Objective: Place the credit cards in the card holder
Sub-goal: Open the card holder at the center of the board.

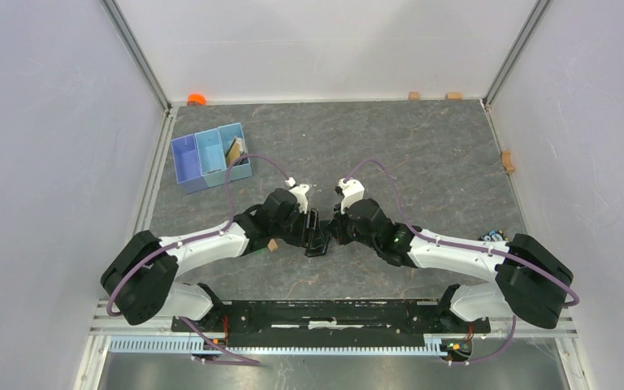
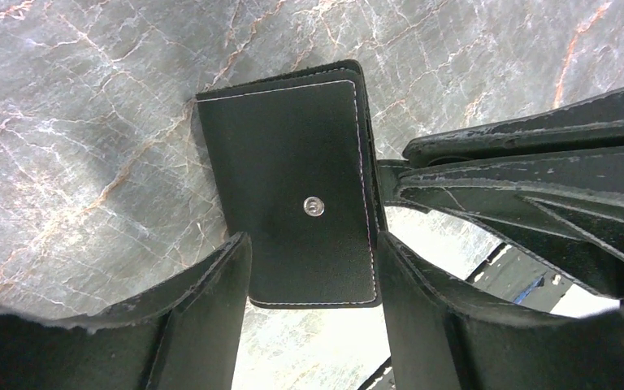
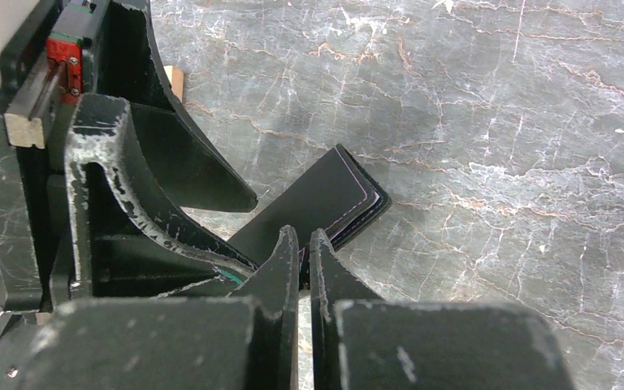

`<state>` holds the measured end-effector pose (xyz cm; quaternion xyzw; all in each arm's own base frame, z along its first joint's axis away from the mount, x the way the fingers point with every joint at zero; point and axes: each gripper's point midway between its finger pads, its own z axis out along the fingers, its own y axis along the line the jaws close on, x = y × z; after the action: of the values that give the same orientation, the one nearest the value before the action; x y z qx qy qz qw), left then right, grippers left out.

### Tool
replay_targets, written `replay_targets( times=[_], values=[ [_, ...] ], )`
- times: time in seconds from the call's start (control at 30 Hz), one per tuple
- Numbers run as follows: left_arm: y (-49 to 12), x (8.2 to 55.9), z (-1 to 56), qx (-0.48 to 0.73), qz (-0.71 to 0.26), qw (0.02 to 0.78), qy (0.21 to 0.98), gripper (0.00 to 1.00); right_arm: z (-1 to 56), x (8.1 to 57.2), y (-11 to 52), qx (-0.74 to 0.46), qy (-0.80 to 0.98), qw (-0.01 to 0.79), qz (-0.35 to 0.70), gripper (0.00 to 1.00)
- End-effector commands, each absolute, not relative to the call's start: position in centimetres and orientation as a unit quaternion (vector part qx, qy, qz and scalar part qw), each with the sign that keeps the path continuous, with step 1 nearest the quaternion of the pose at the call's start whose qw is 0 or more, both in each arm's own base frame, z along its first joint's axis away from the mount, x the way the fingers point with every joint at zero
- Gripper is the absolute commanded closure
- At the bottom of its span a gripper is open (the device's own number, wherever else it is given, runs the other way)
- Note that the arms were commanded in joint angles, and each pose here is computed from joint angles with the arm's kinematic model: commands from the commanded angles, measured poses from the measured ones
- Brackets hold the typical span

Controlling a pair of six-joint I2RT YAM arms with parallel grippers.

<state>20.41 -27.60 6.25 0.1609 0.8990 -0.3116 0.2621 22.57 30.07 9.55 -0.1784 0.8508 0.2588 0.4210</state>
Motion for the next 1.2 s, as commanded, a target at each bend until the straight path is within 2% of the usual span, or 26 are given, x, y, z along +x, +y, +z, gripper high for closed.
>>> replay_targets(
  times=[0.0,0.23,0.47,0.9,1.17],
  values=[
    [-27.8,21.4,6.6,0.184,-0.293,0.278,0.896,0.36,11.0,23.3,30.3,-0.175,0.840,0.444,0.256,1.00],
    [-27.5,21.7,6.7,0.195,-0.277,0.286,0.896,0.36,10.8,23.5,30.1,-0.176,0.842,0.444,0.250,1.00],
    [-29.0,21.2,7.4,0.201,-0.316,0.276,0.885,0.33,10.6,23.5,30.3,-0.178,0.843,0.443,0.248,1.00],
    [-29.4,20.9,7.4,0.203,-0.324,0.275,0.882,0.25,10.5,23.3,29.9,-0.178,0.844,0.442,0.246,1.00],
    [-28.4,21.0,5.8,0.217,-0.276,0.278,0.894,0.30,10.7,23.3,29.8,-0.175,0.844,0.444,0.246,1.00]
  ],
)
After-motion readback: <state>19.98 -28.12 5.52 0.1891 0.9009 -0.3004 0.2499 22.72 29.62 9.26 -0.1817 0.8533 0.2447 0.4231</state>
